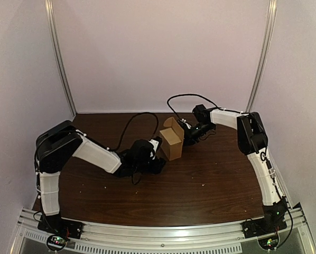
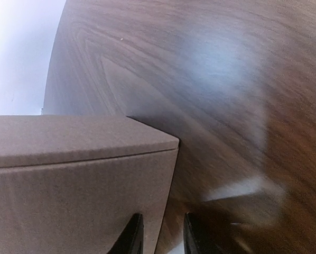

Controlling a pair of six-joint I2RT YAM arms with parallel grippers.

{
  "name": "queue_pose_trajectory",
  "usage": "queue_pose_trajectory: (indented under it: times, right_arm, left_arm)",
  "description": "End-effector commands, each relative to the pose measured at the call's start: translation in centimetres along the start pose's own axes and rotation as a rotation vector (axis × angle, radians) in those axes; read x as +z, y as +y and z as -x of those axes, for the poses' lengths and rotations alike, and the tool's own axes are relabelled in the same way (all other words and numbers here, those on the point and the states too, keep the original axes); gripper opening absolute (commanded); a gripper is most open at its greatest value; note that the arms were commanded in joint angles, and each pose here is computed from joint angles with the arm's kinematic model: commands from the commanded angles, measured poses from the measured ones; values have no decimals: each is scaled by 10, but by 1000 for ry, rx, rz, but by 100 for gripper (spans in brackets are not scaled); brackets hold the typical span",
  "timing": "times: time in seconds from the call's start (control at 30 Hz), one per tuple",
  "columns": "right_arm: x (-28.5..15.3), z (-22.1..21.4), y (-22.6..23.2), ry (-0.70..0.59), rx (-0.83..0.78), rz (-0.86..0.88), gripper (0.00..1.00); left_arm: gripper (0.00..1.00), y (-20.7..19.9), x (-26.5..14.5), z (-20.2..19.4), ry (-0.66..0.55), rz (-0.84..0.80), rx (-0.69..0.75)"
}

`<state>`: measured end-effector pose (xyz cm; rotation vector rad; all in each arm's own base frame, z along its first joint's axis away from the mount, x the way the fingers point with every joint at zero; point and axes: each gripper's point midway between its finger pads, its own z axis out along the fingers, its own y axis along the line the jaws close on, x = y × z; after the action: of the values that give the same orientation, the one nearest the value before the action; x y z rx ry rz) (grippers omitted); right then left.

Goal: Fold the paper box

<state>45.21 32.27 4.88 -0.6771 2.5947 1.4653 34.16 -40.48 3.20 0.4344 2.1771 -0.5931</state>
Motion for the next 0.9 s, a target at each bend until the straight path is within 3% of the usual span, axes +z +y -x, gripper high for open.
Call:
queue_pose_trajectory:
  times: [0.0, 0.13, 0.4, 0.77, 0.87]
  right_arm:
    - [32, -7, 22, 55, -81, 48, 27]
    - [56, -18, 36, 102, -96, 71, 27]
    - [93, -59, 63, 223, -147, 91, 27]
    - [118, -81, 87, 288, -193, 102, 28]
    - [107, -80, 88, 291, -179, 100, 29]
  left_arm:
    - [58, 17, -35, 9, -3, 77, 40]
    - [58, 21, -46, -4, 63, 80, 56]
    - [57, 32, -83, -30, 113, 77, -54]
    - [57, 27, -164, -71, 226, 55, -30]
    - [57, 37, -198, -54, 197, 83, 18]
